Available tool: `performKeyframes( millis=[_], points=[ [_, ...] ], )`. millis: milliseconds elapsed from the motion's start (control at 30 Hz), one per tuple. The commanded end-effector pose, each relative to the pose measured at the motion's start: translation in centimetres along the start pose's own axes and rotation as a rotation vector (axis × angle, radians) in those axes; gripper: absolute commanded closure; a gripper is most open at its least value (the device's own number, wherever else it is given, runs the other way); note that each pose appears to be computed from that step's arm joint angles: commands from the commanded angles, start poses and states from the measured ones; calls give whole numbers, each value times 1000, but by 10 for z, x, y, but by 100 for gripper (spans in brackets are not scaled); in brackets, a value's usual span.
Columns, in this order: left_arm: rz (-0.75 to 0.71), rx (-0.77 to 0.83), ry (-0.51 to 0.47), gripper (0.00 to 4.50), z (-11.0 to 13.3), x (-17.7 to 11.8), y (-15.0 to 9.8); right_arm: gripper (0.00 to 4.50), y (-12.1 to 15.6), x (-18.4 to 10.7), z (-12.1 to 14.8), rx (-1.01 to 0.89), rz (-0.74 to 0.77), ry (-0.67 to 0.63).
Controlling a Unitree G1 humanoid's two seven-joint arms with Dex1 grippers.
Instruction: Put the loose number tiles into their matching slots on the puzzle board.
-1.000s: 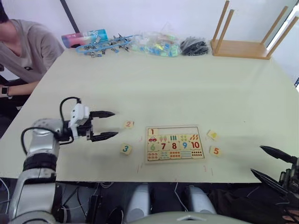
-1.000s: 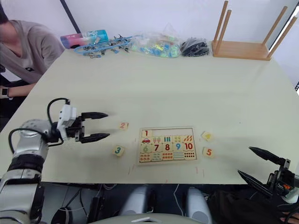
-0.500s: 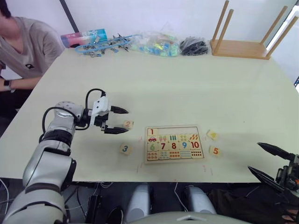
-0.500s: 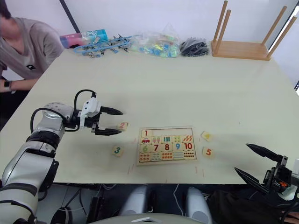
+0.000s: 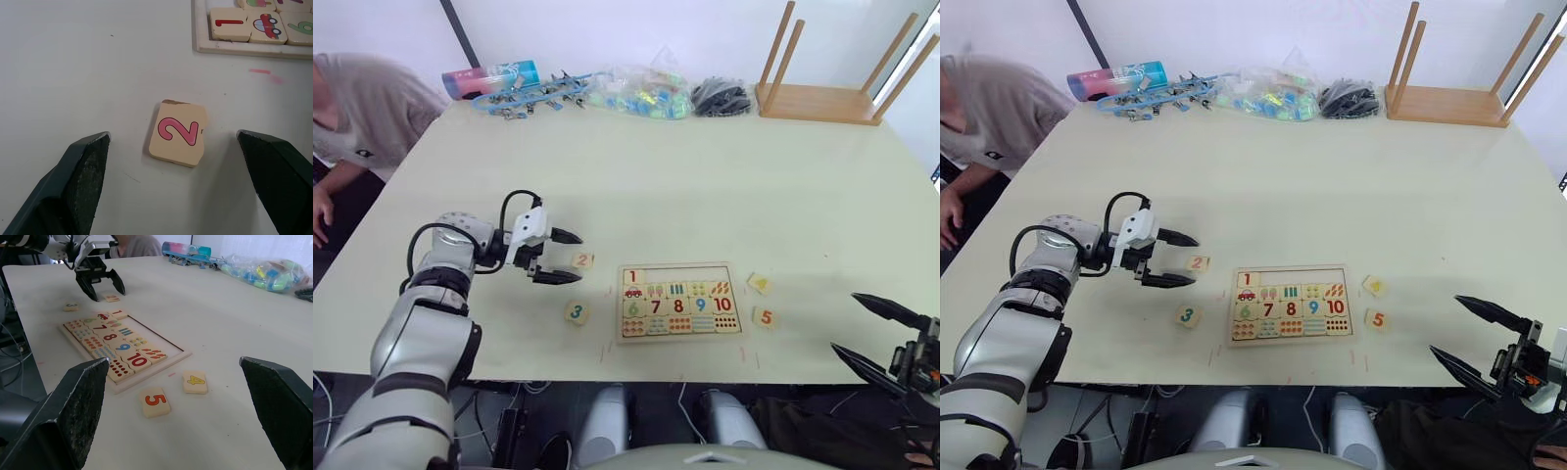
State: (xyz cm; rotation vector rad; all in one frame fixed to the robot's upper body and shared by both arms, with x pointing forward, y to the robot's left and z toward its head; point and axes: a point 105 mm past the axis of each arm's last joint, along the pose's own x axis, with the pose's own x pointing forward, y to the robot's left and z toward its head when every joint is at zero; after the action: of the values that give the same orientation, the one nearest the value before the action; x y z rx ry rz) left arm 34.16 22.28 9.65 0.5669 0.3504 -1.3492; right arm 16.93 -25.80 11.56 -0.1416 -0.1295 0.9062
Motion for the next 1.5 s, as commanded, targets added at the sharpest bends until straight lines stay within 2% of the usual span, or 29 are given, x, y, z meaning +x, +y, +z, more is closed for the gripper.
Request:
performKeyframes(
  millis=[33,233,400,500,567,700,900,1267,1400,1500],
  points=[
    [-25,11,-9,9,3,1,-1,0,-1,0,5,-36,0,-8],
    [-27,8,-22,9,5,6,0,0,0,0,5,-38,-1,-6],
    [-43,11,-2,155,3,7,-2,0,0,-1,3,-38,-5,-6],
    [-54,25,25,302,0,6,-4,0,1,-1,3,-40,-8,-5],
    [-54,25,32,344,-1,5,-4,0,1,-2,3,-40,-9,-4],
    [-54,29,52,346,-4,1,-5,0,1,-2,2,-39,-10,-2],
    [-8,-7,1,346,-3,-4,-3,0,1,2,0,-41,2,-12],
    [8,-11,-96,346,19,-24,-4,0,-2,9,-2,-42,30,-28],
    [-26,-7,-105,346,28,-30,-13,0,-3,11,-3,-42,38,-32],
    [-50,-5,-77,346,34,-35,-17,0,-4,12,-3,-41,45,-33]
  ],
)
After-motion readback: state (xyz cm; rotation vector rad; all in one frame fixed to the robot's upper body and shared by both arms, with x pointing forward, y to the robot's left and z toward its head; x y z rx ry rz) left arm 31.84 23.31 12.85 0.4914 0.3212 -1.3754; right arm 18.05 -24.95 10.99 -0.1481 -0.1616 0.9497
